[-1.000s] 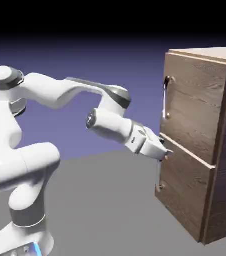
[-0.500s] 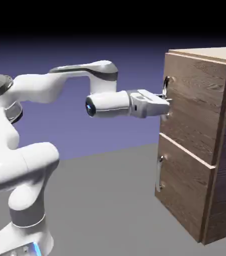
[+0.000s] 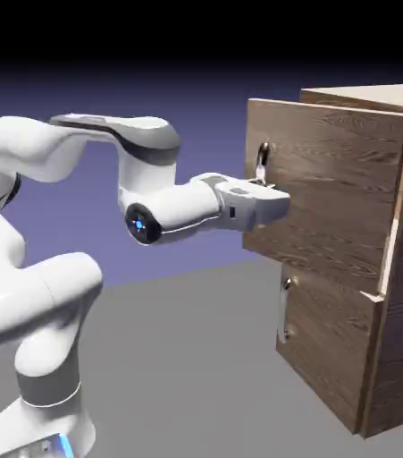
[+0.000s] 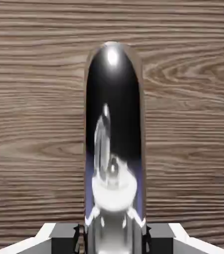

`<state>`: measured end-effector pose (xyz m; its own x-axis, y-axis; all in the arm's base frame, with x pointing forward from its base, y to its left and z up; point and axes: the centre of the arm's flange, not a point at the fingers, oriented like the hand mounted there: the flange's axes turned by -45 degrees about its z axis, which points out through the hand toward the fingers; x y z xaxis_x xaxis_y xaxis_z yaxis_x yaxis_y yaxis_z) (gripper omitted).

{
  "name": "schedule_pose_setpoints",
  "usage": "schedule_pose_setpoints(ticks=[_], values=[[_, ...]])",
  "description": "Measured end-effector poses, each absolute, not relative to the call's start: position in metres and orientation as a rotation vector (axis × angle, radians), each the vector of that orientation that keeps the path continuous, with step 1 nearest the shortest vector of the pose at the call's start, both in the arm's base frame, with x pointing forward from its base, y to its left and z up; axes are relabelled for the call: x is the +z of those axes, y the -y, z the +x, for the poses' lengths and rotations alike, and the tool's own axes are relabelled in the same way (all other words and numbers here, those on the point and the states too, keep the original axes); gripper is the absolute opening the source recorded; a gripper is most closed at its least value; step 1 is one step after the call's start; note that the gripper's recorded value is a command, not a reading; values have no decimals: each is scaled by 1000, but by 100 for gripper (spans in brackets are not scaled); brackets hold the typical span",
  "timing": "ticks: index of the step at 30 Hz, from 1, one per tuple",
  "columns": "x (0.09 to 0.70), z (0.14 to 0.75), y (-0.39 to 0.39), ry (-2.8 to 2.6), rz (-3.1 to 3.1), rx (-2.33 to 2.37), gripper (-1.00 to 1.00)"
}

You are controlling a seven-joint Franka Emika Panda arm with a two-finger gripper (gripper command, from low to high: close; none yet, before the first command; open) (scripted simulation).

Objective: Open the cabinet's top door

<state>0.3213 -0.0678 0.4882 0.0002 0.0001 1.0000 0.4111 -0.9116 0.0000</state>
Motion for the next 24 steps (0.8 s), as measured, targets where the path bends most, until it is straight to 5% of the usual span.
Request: schedule_pose_setpoints(ticks=[24], values=[[488,273,234,922,-1576,-1576,-100]])
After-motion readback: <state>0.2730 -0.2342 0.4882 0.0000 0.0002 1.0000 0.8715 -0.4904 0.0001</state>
